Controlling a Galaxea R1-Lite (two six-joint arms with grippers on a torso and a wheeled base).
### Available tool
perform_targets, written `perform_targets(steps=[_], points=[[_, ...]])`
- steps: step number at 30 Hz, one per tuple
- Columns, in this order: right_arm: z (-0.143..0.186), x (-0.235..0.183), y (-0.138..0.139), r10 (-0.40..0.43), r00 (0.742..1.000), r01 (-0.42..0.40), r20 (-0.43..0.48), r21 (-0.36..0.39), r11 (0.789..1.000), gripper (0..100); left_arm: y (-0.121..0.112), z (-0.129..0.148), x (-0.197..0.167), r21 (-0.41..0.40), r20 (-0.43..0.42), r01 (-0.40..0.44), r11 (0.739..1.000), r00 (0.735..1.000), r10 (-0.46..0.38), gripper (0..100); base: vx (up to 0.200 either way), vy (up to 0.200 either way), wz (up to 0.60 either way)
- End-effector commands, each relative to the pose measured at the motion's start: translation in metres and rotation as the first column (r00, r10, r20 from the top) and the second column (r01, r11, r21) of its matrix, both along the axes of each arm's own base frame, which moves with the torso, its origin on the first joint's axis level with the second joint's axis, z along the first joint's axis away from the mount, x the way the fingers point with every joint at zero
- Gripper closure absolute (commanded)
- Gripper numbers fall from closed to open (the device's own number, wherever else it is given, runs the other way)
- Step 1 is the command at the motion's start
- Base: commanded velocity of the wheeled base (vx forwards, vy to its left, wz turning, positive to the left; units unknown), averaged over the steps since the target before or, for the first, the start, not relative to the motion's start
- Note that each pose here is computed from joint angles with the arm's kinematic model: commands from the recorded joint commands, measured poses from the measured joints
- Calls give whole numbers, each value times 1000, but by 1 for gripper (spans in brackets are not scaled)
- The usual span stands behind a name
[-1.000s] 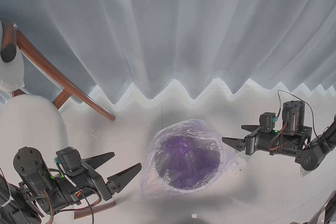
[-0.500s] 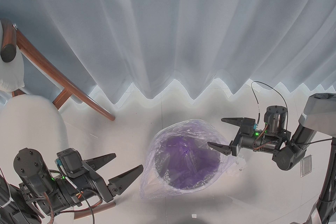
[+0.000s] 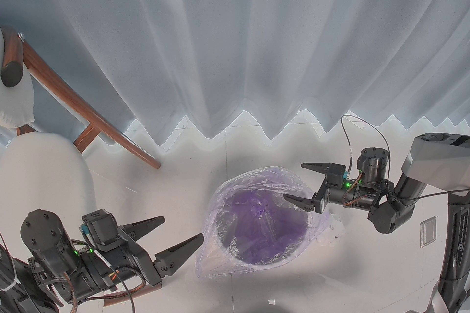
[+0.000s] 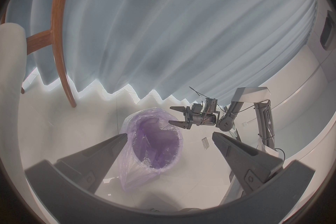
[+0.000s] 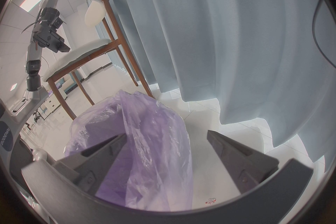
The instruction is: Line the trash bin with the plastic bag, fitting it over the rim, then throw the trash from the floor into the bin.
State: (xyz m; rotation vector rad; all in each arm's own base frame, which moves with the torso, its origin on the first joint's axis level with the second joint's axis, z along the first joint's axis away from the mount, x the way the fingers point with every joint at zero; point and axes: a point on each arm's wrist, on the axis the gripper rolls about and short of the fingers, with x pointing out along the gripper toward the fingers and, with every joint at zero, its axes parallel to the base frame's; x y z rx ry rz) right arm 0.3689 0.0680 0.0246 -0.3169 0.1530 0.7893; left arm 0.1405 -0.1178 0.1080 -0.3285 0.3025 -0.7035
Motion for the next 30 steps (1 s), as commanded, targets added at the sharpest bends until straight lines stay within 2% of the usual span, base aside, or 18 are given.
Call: perform_targets(steps=[1, 7, 8, 12, 15, 16, 18, 19, 20, 21, 22, 23, 24, 25, 26, 30], points=[[-7, 11, 2, 1, 1000, -1, 10, 2, 1000, 100, 2, -4, -3, 15, -16, -7, 1000, 1000, 7, 0, 0, 0, 0], [2, 19, 3, -13, 1000, 13, 9, 43, 999, 100, 2, -4, -2, 15, -16, -8, 1000, 1000, 8, 0, 0, 0, 0], [7, 20, 3, -24, 1000, 25, -14, 88, 996, 100, 2, -4, -3, 16, -17, -8, 1000, 1000, 8, 0, 0, 0, 0], [16, 18, 3, -45, 995, 59, -85, 175, 983, 100, 2, -4, -3, 15, -18, -8, 1000, 1000, 9, 0, 0, 0, 0], [14, 20, 3, -61, 980, 111, -189, 265, 958, 100, 2, -4, -2, 17, -21, -8, 1000, 1000, 9, 0, 0, 0, 0], [14, 20, 3, -61, 980, 111, -189, 265, 958, 100, 2, -4, -2, 17, -21, -8, 1000, 1000, 9, 0, 0, 0, 0], [13, 22, 3, -74, 954, 178, -292, 349, 920, 100, 0, -7, -2, 25, -32, -4, 1000, 999, 4, 0, 0, 0, 0], [11, 24, 3, -76, 945, 196, -317, 368, 909, 100, 0, -7, -2, 26, -33, -2, 1000, 999, 3, 0, 0, 0, 0], [9, 26, 4, -76, 938, 210, -338, 381, 900, 100, 0, -7, -2, 25, -34, -1, 1000, 999, 2, 0, 0, 0, 0], [9, 26, 4, -76, 938, 210, -338, 381, 900, 100, 0, -7, -2, 25, -34, -1, 1000, 999, 2, 0, 0, 0, 0], [5, 31, 4, -75, 924, 233, -374, 400, 886, 100, 0, -8, -2, 27, -36, 1, 1000, 999, 0, 0, 0, 0, 0], [5, 31, 4, -75, 924, 233, -374, 400, 886, 100, 0, -8, -2, 27, -36, 1, 1000, 999, 0, 0, 0, 0, 0], [0, 36, 5, -81, 905, 270, -418, 417, 868, 100, -1, -8, -1, 28, -37, 1, 1000, 999, 0, 0, 0, 0, 0], [0, 36, 5, -81, 905, 270, -418, 417, 868, 100, -1, -8, -1, 28, -37, 1, 1000, 999, 0, 0, 0, 0, 0], [-4, 41, 6, -80, 885, 301, -458, 433, 850, 100, -2, -10, -2, 34, -45, 7, 999, 999, -6, 0, 0, 0, 0], [-15, 51, 11, -79, 855, 351, -513, 461, 815, 100, -6, -12, -4, 40, -53, 29, 999, 998, -27, 0, 0, 0, 0]])
